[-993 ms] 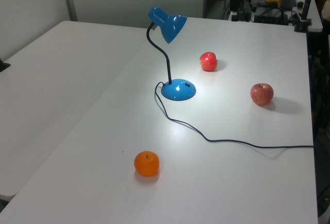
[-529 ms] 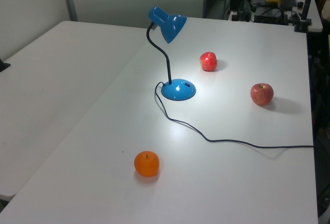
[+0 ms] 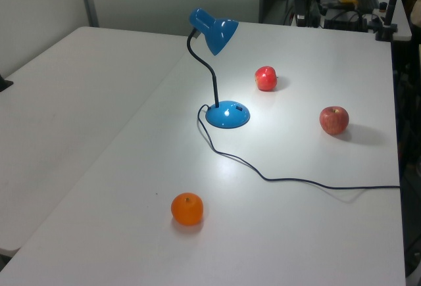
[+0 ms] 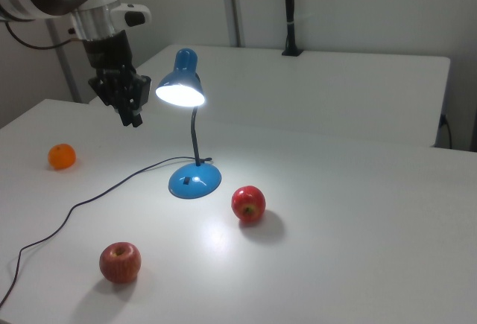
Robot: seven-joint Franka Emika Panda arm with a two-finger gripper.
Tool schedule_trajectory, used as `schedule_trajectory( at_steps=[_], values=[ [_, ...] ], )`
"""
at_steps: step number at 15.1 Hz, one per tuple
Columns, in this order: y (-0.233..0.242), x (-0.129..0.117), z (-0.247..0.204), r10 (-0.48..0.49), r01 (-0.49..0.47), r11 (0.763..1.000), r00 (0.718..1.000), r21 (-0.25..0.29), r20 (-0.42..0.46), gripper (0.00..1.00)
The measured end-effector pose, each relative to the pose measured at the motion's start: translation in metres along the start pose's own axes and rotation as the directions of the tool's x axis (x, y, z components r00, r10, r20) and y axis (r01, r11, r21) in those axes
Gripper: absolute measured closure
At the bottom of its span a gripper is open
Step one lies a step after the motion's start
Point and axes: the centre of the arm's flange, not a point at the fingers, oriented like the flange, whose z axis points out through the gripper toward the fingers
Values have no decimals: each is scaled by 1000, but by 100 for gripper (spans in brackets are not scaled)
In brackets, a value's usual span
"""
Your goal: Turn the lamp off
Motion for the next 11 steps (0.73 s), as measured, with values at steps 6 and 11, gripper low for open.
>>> schedule_trajectory(
  at_steps=[6, 11],
  values=[
    [0, 0, 1, -1, 1, 1000, 1000, 1, 2, 99],
    [-2, 10, 16, -5, 5, 1000, 1000, 1, -4, 99]
  ],
)
